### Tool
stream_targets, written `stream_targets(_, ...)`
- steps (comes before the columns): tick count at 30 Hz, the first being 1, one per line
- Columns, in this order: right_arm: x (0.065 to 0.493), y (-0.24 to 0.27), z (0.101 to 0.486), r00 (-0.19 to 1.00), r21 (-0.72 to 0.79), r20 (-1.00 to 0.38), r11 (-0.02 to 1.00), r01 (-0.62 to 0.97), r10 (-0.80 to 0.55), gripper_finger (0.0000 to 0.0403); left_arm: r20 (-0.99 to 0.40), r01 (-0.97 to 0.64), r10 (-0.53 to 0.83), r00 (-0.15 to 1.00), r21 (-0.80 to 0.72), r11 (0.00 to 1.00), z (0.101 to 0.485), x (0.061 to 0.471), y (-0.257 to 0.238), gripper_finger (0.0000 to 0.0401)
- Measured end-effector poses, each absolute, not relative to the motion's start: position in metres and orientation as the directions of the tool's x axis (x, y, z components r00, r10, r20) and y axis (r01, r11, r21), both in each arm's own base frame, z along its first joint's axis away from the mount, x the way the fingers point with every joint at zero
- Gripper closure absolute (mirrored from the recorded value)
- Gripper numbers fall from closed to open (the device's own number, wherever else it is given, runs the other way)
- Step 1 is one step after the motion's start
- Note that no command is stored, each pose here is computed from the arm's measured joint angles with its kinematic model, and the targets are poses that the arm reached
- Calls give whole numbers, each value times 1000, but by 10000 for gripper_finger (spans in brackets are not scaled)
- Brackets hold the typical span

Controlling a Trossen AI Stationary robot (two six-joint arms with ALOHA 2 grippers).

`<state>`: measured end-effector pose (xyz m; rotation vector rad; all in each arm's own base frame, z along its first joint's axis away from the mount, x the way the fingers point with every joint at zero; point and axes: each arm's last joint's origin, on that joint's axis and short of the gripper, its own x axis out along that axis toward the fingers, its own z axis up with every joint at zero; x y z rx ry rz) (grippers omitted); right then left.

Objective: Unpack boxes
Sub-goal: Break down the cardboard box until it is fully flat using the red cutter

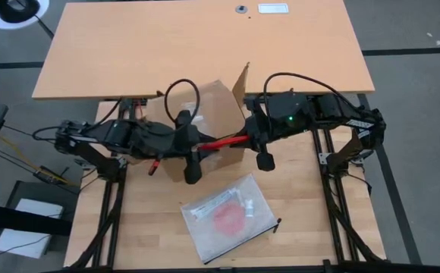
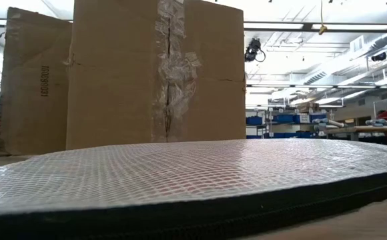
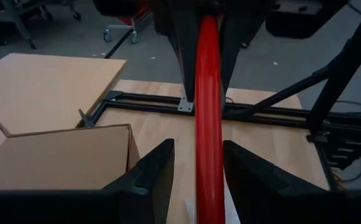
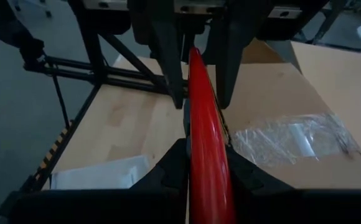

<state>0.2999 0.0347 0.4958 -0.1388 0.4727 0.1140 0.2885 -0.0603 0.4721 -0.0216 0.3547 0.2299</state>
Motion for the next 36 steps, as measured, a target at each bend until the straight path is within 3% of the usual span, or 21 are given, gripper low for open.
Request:
stream_targets(15, 300, 35, 495, 883, -113, -463, 983, -147, 79, 348, -352, -217, 227, 908, 69, 974, 470, 292, -61, 257)
stream_targets(19, 300, 35, 496, 883, -112, -463, 983, -149, 81, 348, -322, -216, 225, 920, 63, 974, 473, 293, -61, 280)
stream_targets(23, 300, 35, 496, 885, -116, -459, 982, -149, 81, 347, -318, -211, 217, 923, 55, 976, 474, 294, -59, 336)
stream_targets(29, 301, 35, 498, 894, -113, -440, 983, -146, 83, 267, -324, -192, 197, 925, 49, 980, 473, 294, -58, 354)
stream_targets(36, 274, 32, 520, 928, -70, -359, 989, -132, 98, 179, -207, -190, 189, 960, 17, 982, 494, 278, -56, 354)
